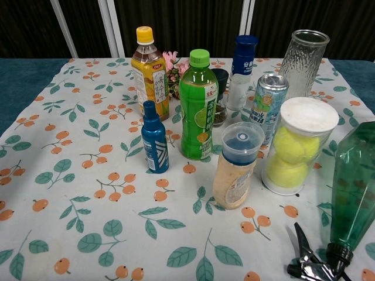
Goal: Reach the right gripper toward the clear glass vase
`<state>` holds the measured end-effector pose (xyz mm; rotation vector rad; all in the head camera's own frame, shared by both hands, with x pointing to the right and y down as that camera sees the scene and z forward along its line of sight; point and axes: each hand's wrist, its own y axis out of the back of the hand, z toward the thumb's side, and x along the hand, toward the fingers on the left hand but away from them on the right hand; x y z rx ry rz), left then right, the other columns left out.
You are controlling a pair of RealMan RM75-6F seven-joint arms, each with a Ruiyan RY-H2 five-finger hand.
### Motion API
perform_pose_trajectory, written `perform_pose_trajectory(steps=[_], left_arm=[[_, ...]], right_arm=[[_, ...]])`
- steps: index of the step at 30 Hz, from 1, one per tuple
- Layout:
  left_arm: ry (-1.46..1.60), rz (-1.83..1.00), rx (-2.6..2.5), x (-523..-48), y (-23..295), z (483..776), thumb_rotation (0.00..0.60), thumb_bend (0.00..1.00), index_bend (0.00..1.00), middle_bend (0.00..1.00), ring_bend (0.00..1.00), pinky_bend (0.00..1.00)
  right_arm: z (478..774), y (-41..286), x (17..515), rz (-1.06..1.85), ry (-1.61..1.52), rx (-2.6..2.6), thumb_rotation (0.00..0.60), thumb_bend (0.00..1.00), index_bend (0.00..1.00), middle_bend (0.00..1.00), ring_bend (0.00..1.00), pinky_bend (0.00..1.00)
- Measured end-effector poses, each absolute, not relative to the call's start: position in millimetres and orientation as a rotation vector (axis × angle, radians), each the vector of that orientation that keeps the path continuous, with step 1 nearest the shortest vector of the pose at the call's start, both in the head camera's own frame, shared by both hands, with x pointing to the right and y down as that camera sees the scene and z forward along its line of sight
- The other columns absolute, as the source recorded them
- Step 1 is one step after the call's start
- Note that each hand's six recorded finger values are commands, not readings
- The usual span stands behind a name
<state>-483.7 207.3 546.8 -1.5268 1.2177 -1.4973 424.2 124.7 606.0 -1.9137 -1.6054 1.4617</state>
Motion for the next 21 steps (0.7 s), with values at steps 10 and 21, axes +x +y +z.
perform_pose_trajectory(steps=[10, 21], left_arm=[[1.217, -1.491, -1.528, -484, 209, 545, 0.6, 0.59, 0.17, 0.06, 0.11, 0.0], [1.235, -1.504, -1.506, -487, 209, 544, 0.6, 0.59, 0.17, 0.06, 0.11, 0.0]], right_arm=[[641, 67, 384, 1.421, -1.833, -2.099, 0.6, 0.16, 0.05, 0.12, 0.05, 0.21], [672, 36, 333, 1.357, -1.854, -2.212, 0.6, 0.16, 0.05, 0.12, 0.05, 0.21]])
